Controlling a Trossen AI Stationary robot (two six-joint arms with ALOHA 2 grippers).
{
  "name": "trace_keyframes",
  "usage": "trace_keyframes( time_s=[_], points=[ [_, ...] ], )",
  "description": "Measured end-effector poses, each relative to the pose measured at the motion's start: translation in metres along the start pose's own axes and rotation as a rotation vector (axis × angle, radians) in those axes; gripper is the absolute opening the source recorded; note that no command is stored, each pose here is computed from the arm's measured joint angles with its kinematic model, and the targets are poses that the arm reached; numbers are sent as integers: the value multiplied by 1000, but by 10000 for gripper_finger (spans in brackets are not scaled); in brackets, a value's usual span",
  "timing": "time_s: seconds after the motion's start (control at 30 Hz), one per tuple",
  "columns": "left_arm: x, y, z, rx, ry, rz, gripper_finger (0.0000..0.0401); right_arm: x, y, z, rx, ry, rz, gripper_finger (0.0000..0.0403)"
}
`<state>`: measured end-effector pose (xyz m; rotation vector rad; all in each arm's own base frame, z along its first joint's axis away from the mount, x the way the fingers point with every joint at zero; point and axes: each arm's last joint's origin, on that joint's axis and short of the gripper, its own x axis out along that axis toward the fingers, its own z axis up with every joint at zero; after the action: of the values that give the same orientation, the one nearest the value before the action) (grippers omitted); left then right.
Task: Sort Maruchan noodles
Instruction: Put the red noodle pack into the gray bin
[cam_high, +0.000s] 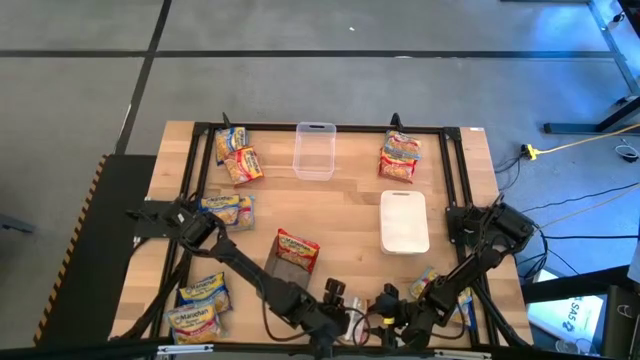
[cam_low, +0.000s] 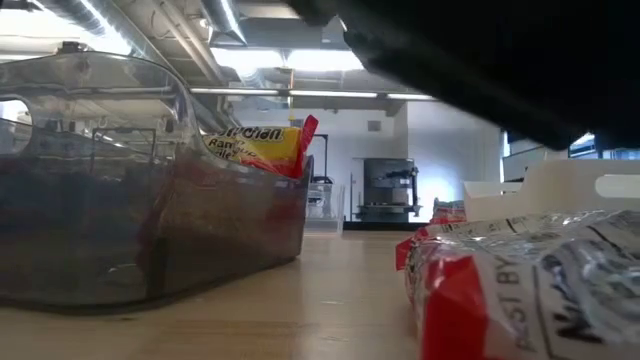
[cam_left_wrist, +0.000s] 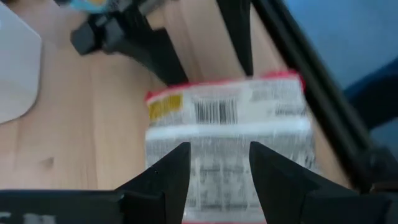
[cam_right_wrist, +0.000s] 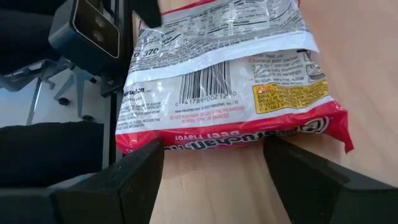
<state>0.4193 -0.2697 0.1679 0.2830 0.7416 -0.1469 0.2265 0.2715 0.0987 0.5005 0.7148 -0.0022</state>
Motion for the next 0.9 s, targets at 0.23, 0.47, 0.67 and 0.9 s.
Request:
trace_keyframes(
  time_s=[0.23,0.47,0.67,0.9],
  points=[
    [-1,3,6,-113,-37,48,158,1,-2,1,-22,-56,-41,276],
    [-5,5,16,-250,-63,36,158,0,-2,2,-50,-78,-53,276],
    [-21,9,39,-292,-59,36,158,-1,-2,3,-77,-77,-56,276],
    [-39,12,46,-331,40,56,158,-15,-2,12,-102,-43,-83,276]
  ],
)
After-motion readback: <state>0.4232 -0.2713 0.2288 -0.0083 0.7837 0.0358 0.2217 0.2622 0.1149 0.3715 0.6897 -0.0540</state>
